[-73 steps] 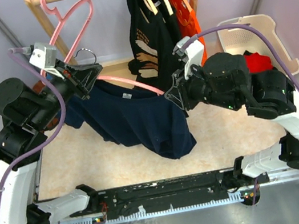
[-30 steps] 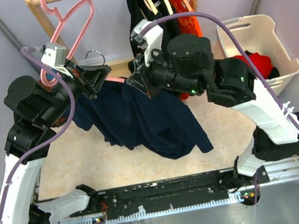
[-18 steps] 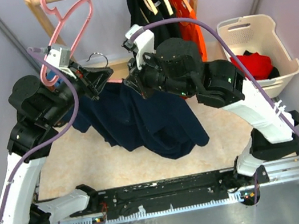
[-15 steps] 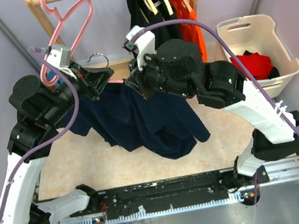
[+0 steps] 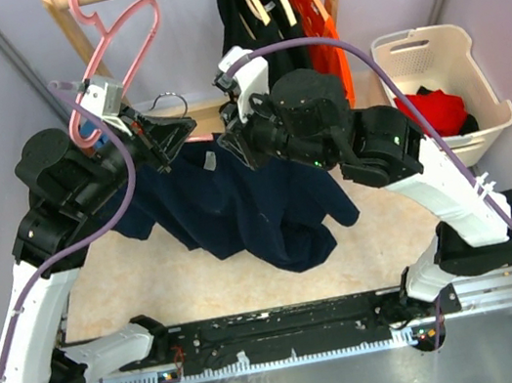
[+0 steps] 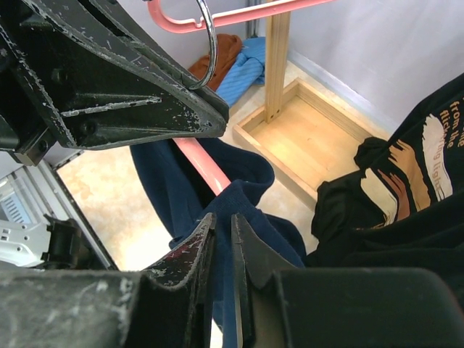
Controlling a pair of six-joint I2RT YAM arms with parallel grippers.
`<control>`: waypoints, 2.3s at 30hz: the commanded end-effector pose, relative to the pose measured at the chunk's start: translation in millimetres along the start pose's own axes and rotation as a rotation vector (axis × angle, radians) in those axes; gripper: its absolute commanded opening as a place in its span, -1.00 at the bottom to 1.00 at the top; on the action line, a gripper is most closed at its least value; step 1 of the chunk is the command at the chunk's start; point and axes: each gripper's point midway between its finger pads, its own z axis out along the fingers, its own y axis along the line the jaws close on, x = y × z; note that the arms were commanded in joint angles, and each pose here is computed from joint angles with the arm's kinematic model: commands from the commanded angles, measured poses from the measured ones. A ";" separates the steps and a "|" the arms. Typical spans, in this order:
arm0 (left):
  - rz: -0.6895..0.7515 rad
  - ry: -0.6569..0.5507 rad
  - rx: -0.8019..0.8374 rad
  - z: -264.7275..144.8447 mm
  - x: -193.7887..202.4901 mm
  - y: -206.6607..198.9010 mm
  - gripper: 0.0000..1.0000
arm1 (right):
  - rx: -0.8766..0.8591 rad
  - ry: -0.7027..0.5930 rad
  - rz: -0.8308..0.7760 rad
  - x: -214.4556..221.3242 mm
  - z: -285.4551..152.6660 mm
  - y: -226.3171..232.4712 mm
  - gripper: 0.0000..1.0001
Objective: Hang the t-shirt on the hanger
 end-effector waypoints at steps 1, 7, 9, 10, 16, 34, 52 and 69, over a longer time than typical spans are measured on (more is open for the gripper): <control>0.030 -0.133 0.062 -13.1 -42.6 -18.6 -1.00 | 0.027 -0.021 -0.029 -5.5 -8.1 -7.5 -0.71; 0.033 -0.133 0.073 -13.4 -43.6 -20.7 -1.00 | 0.025 -0.017 -0.040 -3.8 -5.4 -6.9 -0.55; 0.034 -0.127 0.073 -13.2 -42.3 -20.5 -1.00 | 0.017 -0.032 -0.041 -7.8 -8.0 -6.3 -0.52; 0.035 -0.125 0.074 -12.7 -41.5 -20.5 -1.00 | 0.015 -0.040 -0.042 -10.0 -9.6 -6.2 -0.51; 0.038 -0.109 0.085 -11.0 -37.1 -21.4 -1.00 | 0.006 -0.057 -0.054 -14.4 -16.5 -7.3 -0.46; 0.044 -0.089 0.126 -11.1 -34.3 -28.3 -1.00 | -0.003 -0.026 -0.087 -1.6 -21.0 -8.6 -0.36; 0.054 -0.078 0.105 -11.7 -31.3 -24.1 -1.00 | 0.081 -0.047 0.131 11.6 -72.2 -32.1 0.15; -0.065 -0.146 -0.007 -27.5 -9.7 -3.8 -1.00 | 0.136 0.085 0.309 87.6 -122.5 -48.6 0.17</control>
